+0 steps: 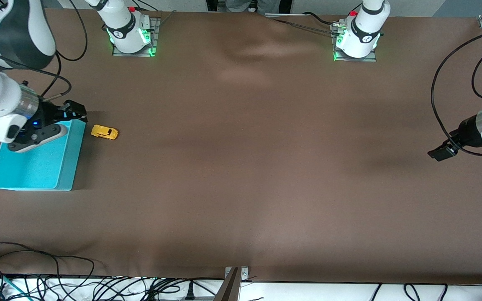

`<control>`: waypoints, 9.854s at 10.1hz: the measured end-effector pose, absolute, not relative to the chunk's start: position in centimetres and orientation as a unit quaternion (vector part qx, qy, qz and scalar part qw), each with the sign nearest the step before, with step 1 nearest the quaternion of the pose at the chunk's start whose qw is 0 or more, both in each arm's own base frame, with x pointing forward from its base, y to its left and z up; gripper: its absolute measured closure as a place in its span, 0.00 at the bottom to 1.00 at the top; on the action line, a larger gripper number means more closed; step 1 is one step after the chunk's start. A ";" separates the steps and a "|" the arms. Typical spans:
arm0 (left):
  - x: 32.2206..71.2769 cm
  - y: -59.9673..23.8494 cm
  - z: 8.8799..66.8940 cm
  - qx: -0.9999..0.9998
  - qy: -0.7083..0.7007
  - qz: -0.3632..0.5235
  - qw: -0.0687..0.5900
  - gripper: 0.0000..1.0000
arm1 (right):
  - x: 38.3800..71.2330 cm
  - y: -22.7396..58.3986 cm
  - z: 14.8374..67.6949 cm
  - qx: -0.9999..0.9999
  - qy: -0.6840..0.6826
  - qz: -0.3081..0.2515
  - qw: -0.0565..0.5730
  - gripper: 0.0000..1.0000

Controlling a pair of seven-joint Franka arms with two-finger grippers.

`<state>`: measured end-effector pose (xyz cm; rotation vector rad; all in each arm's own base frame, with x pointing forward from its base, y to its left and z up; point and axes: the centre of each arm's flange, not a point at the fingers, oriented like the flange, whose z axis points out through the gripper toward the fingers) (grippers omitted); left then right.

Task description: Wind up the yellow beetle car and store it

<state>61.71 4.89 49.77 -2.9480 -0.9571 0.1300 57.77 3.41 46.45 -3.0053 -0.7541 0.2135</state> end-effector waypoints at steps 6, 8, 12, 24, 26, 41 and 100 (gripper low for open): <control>61.3 4.1 56.5 -0.983 -0.180 0.031 0.012 0.00 | 53.3 1.2 35.3 -0.872 -0.487 0.053 0.028 0.00; 61.1 3.4 57.5 -0.989 -0.147 0.025 0.010 0.00 | 52.4 -0.1 32.4 -0.828 -0.560 0.037 0.001 0.00; 58.3 1.1 58.2 -0.994 -0.107 0.037 0.007 0.00 | 51.2 1.1 28.6 -0.778 -0.628 0.021 -0.020 0.00; 56.6 0.8 57.5 -0.994 -0.102 0.040 -0.005 0.00 | 48.7 -3.8 18.4 -0.773 -0.634 0.026 0.021 0.00; 56.7 0.8 57.4 -0.994 -0.101 0.042 -0.005 0.00 | 48.3 -4.2 18.1 -0.773 -0.633 0.027 0.023 0.00; 57.0 -1.6 56.9 -0.997 -0.065 0.046 -0.006 0.00 | 47.7 -2.5 33.3 -0.693 -0.716 0.085 0.003 0.54; 60.6 0.8 59.0 -0.997 -0.075 0.025 -0.022 0.00 | 54.8 4.0 62.2 -0.999 0.001 -0.028 0.015 0.00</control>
